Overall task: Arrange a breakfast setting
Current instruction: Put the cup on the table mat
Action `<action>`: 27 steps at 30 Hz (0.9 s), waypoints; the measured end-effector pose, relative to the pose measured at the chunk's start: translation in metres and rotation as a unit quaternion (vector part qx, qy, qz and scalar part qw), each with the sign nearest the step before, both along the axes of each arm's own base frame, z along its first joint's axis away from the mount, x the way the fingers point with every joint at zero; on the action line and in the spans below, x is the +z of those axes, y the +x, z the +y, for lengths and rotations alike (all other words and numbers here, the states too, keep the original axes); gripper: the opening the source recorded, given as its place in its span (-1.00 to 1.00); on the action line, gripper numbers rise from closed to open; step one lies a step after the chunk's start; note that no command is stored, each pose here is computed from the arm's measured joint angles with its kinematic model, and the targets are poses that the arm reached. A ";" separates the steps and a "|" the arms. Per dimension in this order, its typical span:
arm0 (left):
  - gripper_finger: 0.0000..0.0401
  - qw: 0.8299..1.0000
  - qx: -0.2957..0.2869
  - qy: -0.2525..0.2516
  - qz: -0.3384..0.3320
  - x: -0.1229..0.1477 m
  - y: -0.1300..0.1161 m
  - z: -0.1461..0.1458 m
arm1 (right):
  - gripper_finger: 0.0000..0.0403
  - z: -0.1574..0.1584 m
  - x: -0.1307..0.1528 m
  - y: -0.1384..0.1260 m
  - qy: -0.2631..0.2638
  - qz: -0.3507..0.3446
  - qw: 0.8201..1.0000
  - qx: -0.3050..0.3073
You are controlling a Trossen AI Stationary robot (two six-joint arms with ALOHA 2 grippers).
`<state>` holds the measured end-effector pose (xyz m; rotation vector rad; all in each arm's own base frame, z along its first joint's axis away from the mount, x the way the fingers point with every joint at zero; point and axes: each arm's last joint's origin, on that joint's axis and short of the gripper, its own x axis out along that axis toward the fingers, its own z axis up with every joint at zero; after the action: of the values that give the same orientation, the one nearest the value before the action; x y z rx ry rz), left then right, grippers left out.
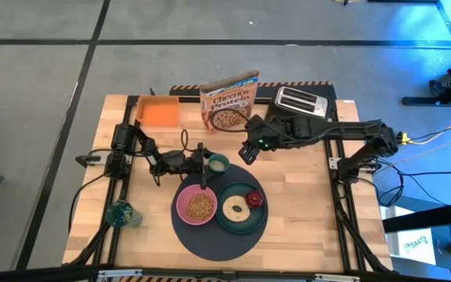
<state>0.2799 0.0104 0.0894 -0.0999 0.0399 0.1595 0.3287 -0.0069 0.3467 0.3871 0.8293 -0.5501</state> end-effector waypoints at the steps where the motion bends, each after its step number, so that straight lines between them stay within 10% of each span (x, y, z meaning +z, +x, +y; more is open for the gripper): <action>1: 0.65 1.000 0.000 0.000 0.002 0.000 0.000 0.000 | -0.02 0.000 0.000 0.000 0.000 -0.001 1.000 0.000; 27: 0.87 1.000 0.003 -0.006 0.005 -0.001 0.000 0.000 | -0.02 0.001 0.000 0.000 0.015 -0.001 1.000 0.010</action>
<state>0.2800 0.0105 0.0882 -0.1114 0.0501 0.1659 0.3286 -0.0059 0.3469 0.4062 0.8396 -0.5180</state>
